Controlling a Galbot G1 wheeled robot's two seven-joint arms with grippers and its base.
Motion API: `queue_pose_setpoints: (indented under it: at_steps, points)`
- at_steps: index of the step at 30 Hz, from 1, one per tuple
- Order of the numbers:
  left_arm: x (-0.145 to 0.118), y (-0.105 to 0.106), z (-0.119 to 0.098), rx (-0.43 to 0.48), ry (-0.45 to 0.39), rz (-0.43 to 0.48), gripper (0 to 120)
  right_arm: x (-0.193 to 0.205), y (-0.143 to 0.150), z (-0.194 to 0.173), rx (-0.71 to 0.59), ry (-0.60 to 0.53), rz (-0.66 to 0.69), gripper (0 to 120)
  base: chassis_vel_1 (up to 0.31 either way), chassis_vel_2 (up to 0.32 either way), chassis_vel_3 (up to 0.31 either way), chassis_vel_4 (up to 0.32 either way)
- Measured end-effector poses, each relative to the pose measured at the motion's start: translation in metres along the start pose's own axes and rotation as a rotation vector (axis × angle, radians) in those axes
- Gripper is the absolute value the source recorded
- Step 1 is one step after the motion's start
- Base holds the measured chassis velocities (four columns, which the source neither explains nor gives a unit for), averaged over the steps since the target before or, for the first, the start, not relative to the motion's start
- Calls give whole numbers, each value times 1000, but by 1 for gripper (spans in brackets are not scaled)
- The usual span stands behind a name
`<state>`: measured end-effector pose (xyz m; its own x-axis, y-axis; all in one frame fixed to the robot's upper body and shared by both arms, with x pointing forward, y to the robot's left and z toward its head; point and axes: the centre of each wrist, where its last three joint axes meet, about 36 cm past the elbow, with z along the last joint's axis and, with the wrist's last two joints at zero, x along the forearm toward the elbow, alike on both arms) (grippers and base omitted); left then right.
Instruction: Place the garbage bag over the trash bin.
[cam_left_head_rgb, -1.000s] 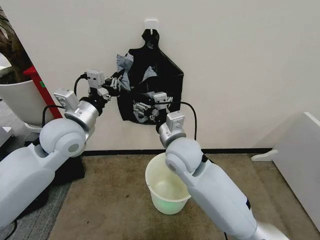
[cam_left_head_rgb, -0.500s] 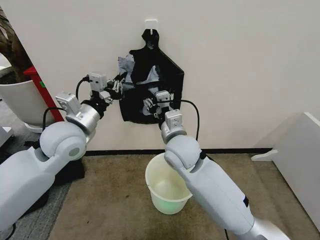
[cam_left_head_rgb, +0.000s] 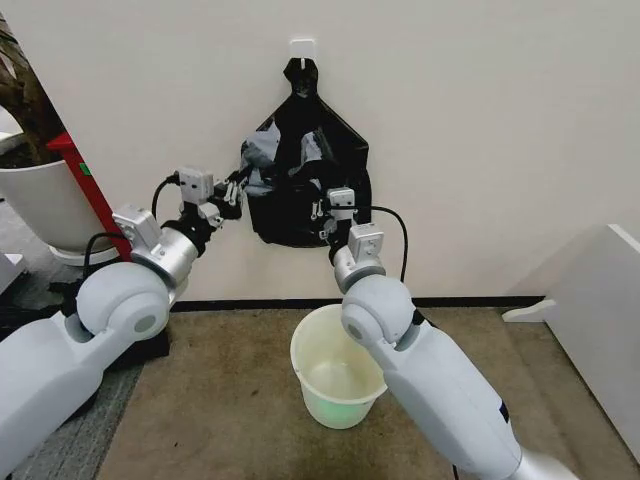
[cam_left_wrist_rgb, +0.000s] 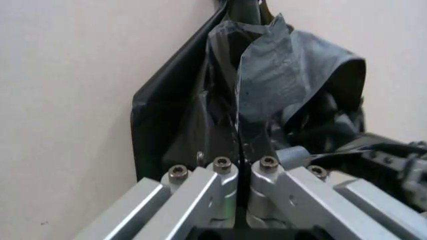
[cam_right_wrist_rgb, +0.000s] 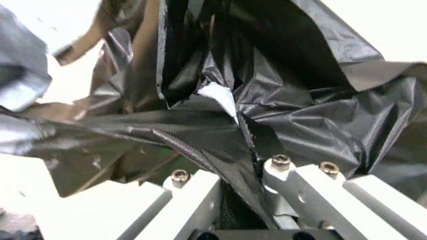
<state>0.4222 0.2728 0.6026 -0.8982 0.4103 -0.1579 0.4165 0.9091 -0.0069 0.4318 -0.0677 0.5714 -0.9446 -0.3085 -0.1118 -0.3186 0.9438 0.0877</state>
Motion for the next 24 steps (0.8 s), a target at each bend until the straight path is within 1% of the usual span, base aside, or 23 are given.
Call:
queue_pose_setpoints:
  at_steps: [7,8,9,15,17,18,19,20,21,23,24]
  points:
    - [-1,-1,0,2,-2,2,0,14,-7,0,-14,14,-57,0,0,0,0,0]
    - [-1,-1,-1,2,-5,3,0,18,-9,3,-13,22,-71,3,0,0,0,0]
    - [-1,-1,-1,2,-5,3,0,18,-9,3,-13,22,-71,3,0,0,0,0]
    - [-8,4,-4,-1,-14,-4,0,41,-14,26,3,42,-151,29,0,0,0,0]
    - [-9,4,-4,0,-14,-4,0,42,-15,27,2,41,-158,30,0,0,0,0]
    - [-11,5,-5,1,-17,-6,0,48,-16,28,1,36,-186,37,0,0,0,0]
    - [-12,6,-5,2,-19,-8,0,53,-19,27,-1,28,-200,39,0,0,0,0]
    - [-13,6,-6,3,-20,-10,0,58,-23,24,-7,17,-215,46,0,0,0,0]
    - [-14,7,-6,3,-21,-11,0,61,-25,22,-12,11,-224,47,0,0,0,0]
    - [-15,9,-6,3,-20,-16,0,75,-34,6,-42,-10,-255,59,0,0,0,0]
    - [-15,9,-6,3,-20,-16,0,75,-34,6,-42,-10,-255,59,0,0,0,0]
